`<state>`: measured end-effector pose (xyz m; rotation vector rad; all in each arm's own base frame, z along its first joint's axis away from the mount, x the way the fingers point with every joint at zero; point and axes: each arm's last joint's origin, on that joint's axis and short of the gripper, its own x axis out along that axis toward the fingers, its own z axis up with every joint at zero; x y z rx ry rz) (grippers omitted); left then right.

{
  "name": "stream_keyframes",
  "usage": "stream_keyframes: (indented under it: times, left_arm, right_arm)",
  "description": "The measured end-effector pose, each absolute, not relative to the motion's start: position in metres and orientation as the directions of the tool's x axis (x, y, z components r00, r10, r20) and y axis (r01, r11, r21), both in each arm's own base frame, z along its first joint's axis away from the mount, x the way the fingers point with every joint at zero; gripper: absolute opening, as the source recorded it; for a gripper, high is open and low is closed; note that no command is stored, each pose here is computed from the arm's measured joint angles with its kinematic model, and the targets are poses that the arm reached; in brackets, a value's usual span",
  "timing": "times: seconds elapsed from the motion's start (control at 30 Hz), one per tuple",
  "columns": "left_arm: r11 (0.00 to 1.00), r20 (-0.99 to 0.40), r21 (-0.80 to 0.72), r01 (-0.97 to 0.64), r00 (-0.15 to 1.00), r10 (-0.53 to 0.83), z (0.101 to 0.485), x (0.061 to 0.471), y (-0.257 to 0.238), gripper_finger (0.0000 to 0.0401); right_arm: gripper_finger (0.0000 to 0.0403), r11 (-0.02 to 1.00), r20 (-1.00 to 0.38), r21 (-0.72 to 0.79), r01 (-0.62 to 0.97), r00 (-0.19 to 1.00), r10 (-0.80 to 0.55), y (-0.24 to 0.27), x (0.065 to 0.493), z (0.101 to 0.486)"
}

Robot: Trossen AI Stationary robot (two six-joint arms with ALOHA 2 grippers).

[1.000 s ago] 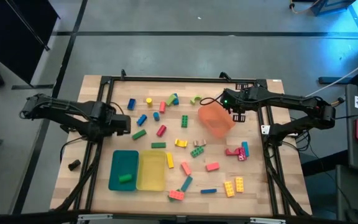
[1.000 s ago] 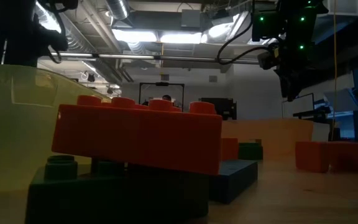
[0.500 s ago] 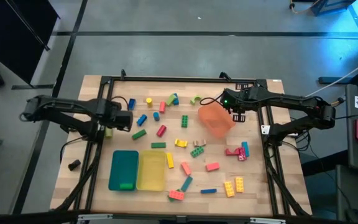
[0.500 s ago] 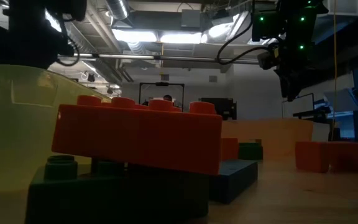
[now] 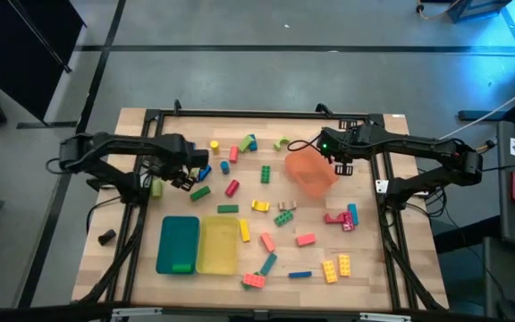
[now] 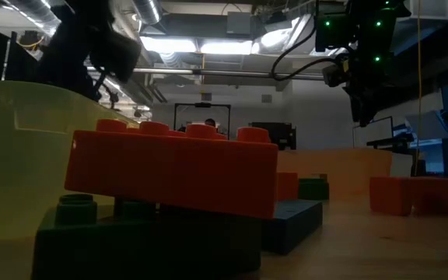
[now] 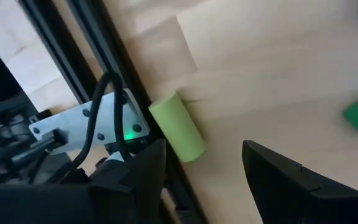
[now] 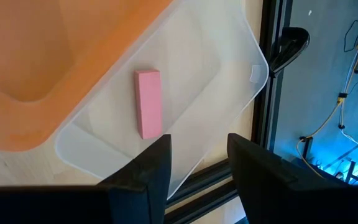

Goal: Sort blocks by size
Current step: Put the light green cylinder block into the blue bin

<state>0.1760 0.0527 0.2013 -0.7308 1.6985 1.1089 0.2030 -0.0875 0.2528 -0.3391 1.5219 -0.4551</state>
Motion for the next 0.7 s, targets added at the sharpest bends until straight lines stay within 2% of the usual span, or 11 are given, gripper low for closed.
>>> stream_keyframes:
  times: [0.27, 0.47, 0.7]
  left_arm:
    - [0.480, -0.882, 0.360, -0.800, -0.459, -0.103, 0.181, 0.184, 0.063, 0.0197]
    - [0.553, -0.845, 0.365, -0.749, -0.516, -0.140, 0.168, 0.186, 0.070, 0.0197]
    - [0.718, -0.751, 0.320, -0.619, -0.627, -0.206, 0.160, 0.182, 0.076, 0.0197]
  right_arm:
    - [0.0159, 0.871, -0.874, -0.485, 0.074, -0.007, -0.486, -0.088, 0.203, 0.253]
    - [0.0159, 0.871, -0.874, -0.485, 0.075, -0.007, -0.486, -0.088, 0.203, 0.253]
    - [0.0159, 0.871, -0.874, -0.485, 0.074, -0.007, -0.486, -0.088, 0.203, 0.253]
